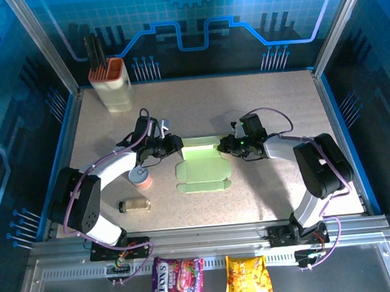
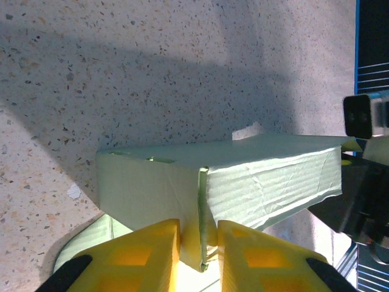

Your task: Fold the paper box

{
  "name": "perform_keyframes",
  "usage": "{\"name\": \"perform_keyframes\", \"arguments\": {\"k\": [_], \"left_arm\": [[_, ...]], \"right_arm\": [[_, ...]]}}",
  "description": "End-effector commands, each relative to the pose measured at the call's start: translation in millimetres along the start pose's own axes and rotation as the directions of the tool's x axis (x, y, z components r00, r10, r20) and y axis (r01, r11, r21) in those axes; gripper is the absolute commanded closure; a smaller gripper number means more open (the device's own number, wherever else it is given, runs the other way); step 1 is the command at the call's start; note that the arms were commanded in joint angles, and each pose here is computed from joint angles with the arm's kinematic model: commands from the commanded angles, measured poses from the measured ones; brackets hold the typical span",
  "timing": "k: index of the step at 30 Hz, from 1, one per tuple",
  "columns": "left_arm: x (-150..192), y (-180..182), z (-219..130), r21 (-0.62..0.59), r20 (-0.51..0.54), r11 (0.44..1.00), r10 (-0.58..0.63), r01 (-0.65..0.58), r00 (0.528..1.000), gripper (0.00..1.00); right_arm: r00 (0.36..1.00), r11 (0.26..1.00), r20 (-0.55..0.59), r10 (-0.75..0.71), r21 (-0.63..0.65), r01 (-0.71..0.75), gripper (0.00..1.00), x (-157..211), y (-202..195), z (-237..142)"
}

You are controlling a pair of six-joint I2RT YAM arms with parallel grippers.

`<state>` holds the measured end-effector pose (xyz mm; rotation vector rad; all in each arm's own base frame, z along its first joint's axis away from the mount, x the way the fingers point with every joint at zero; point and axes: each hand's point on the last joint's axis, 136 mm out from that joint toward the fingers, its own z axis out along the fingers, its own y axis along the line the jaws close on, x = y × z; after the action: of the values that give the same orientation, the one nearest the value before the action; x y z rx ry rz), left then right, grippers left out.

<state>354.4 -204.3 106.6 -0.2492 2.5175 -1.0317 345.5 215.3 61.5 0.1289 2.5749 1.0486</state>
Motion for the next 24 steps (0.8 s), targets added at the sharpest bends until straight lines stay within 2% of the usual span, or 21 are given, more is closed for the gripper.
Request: {"name": "perform_keyframes", "arguments": {"k": [1,10,13,17,24], "left_arm": [[8,12,4,-0.042,-0.045,0.998,-0.038,0.036,0.998,0.76],[8,12,3,-0.044,-0.046,0.998,-0.035,0.033,0.998,0.75],[7,11,3,-0.043,-0.046,0.999,-0.034,0.032,0.998,0.74],[7,10,3,-0.042,-0.044,0.999,-0.031,0.029,0.999,0.74],[7,11,2,-0.047,-0.047,0.998,-0.033,0.030,0.998,0.74]], "right_arm": [[0.996,0.996,-0.027,-0.081,0.025,0.081,0.62,5,-2,-24],[0.980,0.969,-0.002,-0.201,0.148,0.199,0.56,-9,-14,-69],[0.966,0.946,0.013,-0.260,0.206,0.251,0.50,-20,-18,-77],[0.949,0.914,-0.008,-0.316,0.265,0.307,0.46,-29,-28,-75],[0.937,0.893,-0.033,-0.348,0.294,0.342,0.45,-39,-39,-60]]}}
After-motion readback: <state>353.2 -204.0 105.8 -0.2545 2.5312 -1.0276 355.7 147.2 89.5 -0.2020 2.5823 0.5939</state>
